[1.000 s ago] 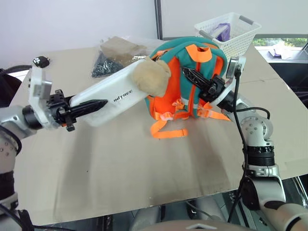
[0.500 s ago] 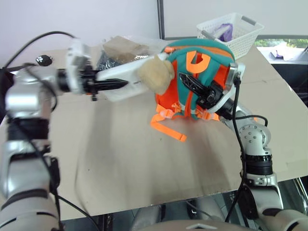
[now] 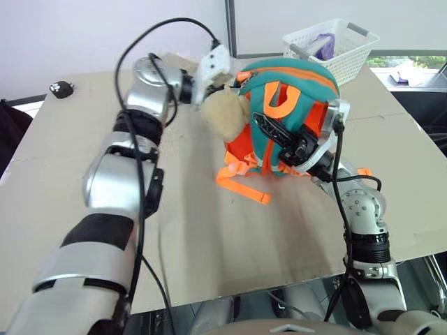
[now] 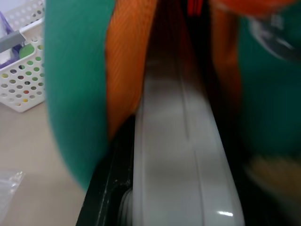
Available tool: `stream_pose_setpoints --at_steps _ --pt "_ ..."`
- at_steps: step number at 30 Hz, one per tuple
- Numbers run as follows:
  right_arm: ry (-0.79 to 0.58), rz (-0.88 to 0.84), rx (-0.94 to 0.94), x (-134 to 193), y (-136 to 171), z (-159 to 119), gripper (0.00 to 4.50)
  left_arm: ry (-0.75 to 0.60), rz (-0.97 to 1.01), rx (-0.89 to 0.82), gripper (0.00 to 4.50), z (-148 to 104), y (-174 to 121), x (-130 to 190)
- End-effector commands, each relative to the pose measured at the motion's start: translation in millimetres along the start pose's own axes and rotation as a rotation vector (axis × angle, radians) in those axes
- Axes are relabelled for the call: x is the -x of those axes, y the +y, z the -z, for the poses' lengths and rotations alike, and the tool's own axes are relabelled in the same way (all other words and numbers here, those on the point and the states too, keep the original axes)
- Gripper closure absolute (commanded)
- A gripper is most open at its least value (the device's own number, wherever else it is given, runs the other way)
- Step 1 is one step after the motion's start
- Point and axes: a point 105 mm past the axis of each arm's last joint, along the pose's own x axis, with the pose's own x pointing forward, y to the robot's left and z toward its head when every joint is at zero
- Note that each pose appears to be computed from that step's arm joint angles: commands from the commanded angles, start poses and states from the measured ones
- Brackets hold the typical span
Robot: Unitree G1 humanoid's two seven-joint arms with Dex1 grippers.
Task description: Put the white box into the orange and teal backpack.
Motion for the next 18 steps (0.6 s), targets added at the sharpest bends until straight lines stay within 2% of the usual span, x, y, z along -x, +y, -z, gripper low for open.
stream_pose_setpoints --at_steps 1,2,3,4,6,8,12,14,18 --pt "-0.027 -0.066 0.025 -9 15 -6 4.4 -0.15 -0.047 -0.027 3.38 -43 11 -5" --pt "-0.028 -0.062 0.028 -10 15 -6 4.4 -0.264 -0.008 0.015 3.38 -61 7 -10" --pt "-0.031 -0.057 0.028 -10 15 -5 4.5 -0.362 0.013 0.057 2.41 -74 5 -10" --pt "-0.034 -0.054 0.027 -11 16 -5 4.5 -0.43 0.03 0.086 2.17 -82 4 -9" --pt "-0.037 -0.05 0.027 -11 16 -5 4.5 -0.482 -0.054 0.095 1.16 -81 13 3" --pt "-0.038 -0.048 0.026 -11 16 -5 4.5 -0.473 -0.098 0.076 0.12 -70 17 18" --pt "-0.033 -0.046 0.023 -11 16 -4 4.5 -0.44 -0.067 0.1 0.05 -49 9 55" --pt "-0.025 -0.049 0.023 -11 16 -3 4.5 -0.38 -0.063 0.112 0.05 -36 1 75" --pt "-0.013 -0.052 0.02 -13 14 -2 4.5 -0.287 -0.193 0.126 0.05 -21 -8 120"
